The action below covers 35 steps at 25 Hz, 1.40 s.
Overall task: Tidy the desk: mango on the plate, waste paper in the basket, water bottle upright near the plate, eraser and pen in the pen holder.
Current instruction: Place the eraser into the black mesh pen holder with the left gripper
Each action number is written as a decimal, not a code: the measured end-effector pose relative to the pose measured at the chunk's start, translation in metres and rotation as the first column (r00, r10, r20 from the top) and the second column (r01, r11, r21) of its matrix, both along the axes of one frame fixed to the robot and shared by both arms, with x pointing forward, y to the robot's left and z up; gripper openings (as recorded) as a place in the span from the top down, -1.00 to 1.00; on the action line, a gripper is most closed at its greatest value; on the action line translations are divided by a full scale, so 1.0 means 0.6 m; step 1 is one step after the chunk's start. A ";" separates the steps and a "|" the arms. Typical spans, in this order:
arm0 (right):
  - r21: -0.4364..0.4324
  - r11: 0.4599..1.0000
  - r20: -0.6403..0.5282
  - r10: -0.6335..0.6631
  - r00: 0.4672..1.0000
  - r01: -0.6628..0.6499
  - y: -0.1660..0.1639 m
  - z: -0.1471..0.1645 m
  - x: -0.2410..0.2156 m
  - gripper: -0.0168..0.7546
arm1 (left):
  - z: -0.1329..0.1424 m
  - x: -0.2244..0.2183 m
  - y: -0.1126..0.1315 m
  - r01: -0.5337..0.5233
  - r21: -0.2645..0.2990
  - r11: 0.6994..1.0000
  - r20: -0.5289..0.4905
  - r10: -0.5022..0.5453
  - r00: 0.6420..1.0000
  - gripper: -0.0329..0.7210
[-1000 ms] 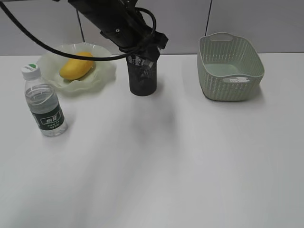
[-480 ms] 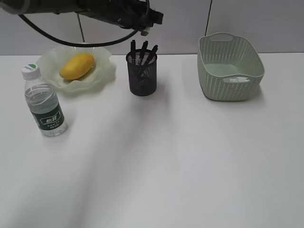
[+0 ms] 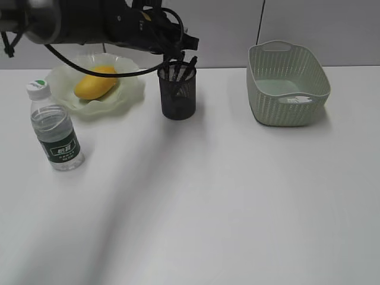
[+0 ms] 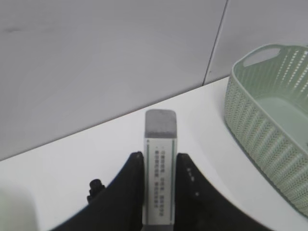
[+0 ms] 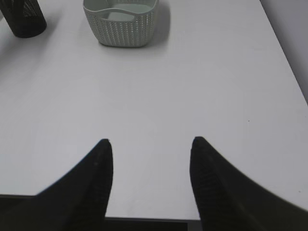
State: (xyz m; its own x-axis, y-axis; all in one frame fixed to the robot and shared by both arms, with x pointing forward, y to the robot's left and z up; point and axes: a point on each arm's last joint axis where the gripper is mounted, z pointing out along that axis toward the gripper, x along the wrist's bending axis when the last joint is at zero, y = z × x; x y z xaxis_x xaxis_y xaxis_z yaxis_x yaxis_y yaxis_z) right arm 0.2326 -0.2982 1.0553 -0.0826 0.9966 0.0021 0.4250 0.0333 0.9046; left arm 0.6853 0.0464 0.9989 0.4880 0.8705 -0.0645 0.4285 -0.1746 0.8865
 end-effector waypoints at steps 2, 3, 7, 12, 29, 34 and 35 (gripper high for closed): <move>0.000 1.000 0.000 0.000 1.000 0.000 0.000 0.000 0.000 -0.12 | -0.009 0.003 0.001 -0.001 0.008 1.000 -0.008 0.001 1.000 0.50; 0.000 1.000 0.000 0.000 1.000 0.000 0.000 0.000 0.000 -0.12 | -0.013 0.003 0.001 0.000 0.011 1.000 -0.009 0.000 1.000 0.50; 0.000 1.000 0.000 0.000 1.000 0.000 0.000 0.000 0.000 -0.12 | -0.024 0.006 0.001 0.000 0.021 1.000 -0.020 0.001 1.000 0.48; 0.000 1.000 0.000 0.000 1.000 0.000 0.000 0.000 0.000 -0.12 | -0.027 0.006 0.000 0.000 0.023 1.000 -0.023 0.001 1.000 0.42; 0.000 1.000 0.000 0.000 1.000 0.000 0.000 0.000 0.000 -0.12 | 0.013 -0.011 0.007 0.029 0.053 0.998 -0.044 -0.026 0.999 -0.02; 0.000 1.000 0.000 0.000 1.000 0.000 0.000 0.000 0.000 -0.12 | 0.089 -0.041 0.020 0.051 0.054 0.997 -0.044 -0.049 0.998 -0.08; 0.000 1.000 0.000 0.000 1.000 0.000 0.000 0.000 0.000 -0.12 | 0.104 -0.048 0.024 0.056 0.054 0.997 -0.044 -0.053 0.998 -0.15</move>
State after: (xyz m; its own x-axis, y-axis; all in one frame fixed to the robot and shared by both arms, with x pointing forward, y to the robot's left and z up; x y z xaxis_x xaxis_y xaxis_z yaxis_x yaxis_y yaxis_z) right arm 0.2326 -0.2982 1.0553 -0.0826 0.9966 0.0021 0.4250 0.0333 0.9046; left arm 0.6566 0.0606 1.0614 0.5325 0.8455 -0.0389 0.4540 -0.2465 0.8562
